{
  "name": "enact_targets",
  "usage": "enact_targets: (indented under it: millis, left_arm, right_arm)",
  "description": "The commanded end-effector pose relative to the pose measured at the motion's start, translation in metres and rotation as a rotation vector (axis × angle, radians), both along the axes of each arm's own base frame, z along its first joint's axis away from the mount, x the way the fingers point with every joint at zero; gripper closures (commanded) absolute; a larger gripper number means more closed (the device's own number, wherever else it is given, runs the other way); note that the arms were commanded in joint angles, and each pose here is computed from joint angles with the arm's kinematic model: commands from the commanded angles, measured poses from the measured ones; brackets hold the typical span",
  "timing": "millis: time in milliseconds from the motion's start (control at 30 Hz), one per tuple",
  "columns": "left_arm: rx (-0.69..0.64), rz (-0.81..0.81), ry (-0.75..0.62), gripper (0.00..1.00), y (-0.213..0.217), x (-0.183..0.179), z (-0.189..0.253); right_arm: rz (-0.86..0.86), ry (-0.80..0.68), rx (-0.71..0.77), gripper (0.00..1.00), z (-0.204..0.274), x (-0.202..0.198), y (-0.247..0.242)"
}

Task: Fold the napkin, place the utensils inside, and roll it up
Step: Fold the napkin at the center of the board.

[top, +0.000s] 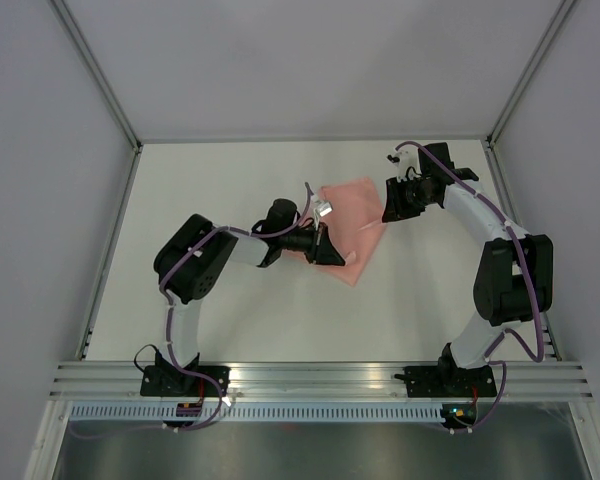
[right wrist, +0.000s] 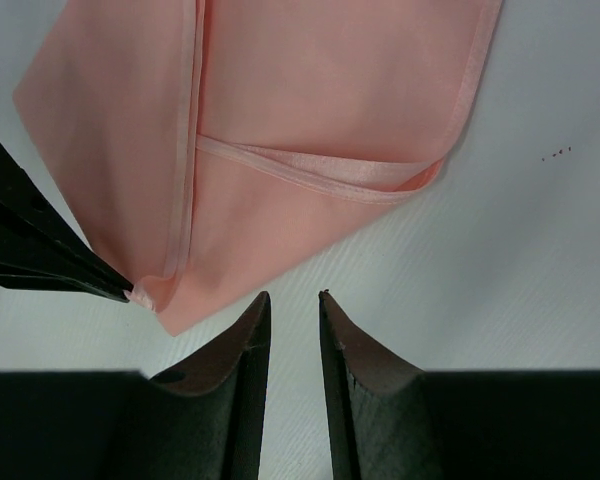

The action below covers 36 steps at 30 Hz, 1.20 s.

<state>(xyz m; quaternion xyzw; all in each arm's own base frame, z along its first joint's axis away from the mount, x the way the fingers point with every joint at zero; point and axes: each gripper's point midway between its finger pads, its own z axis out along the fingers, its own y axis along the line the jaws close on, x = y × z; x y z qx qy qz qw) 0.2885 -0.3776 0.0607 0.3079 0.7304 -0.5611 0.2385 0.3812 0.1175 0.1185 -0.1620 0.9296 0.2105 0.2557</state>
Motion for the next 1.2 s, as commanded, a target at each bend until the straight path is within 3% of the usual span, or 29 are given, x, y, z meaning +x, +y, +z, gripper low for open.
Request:
enact_targets:
  millis: [0, 233, 433, 633, 800, 900, 967, 1033, 1167]
  left_arm:
    - [-0.001, -0.050, -0.066, 0.90, -0.010, -0.002, -0.002]
    - [0.002, -0.079, -0.062, 0.75, -0.017, -0.011, -0.006]
    - [0.000, -0.076, -0.078, 0.69, -0.019, -0.012, 0.000]
    - [-0.059, 0.002, -0.158, 0.68, -0.020, 0.004, 0.049]
    - [-0.055, 0.264, -0.209, 0.65, 0.008, 0.056, 0.093]
    - [0.034, 0.498, -0.188, 0.65, 0.044, 0.097, 0.097]
    - [0.183, 0.686, -0.112, 0.66, 0.081, 0.124, 0.072]
    - [0.296, 0.807, -0.052, 0.74, 0.108, 0.140, 0.055]
    - [0.411, 0.903, 0.024, 0.80, 0.139, 0.152, 0.021]
  right_arm:
    - [-0.005, -0.011, -0.017, 0.68, -0.001, 0.002, -0.001]
    - [-0.007, -0.001, -0.028, 0.68, -0.006, 0.003, -0.002]
    - [-0.009, 0.006, -0.031, 0.68, -0.009, 0.003, -0.002]
    - [-0.011, 0.051, -0.046, 0.68, -0.023, -0.002, -0.004]
    - [-0.024, 0.111, -0.066, 0.68, -0.045, -0.005, -0.008]
    - [-0.040, 0.127, -0.098, 0.69, -0.054, -0.004, -0.013]
    - [-0.052, 0.141, -0.116, 0.70, -0.062, -0.004, -0.016]
    - [-0.058, 0.153, -0.122, 0.70, -0.067, -0.005, -0.017]
    - [-0.086, 0.183, -0.162, 0.72, -0.081, -0.005, -0.024]
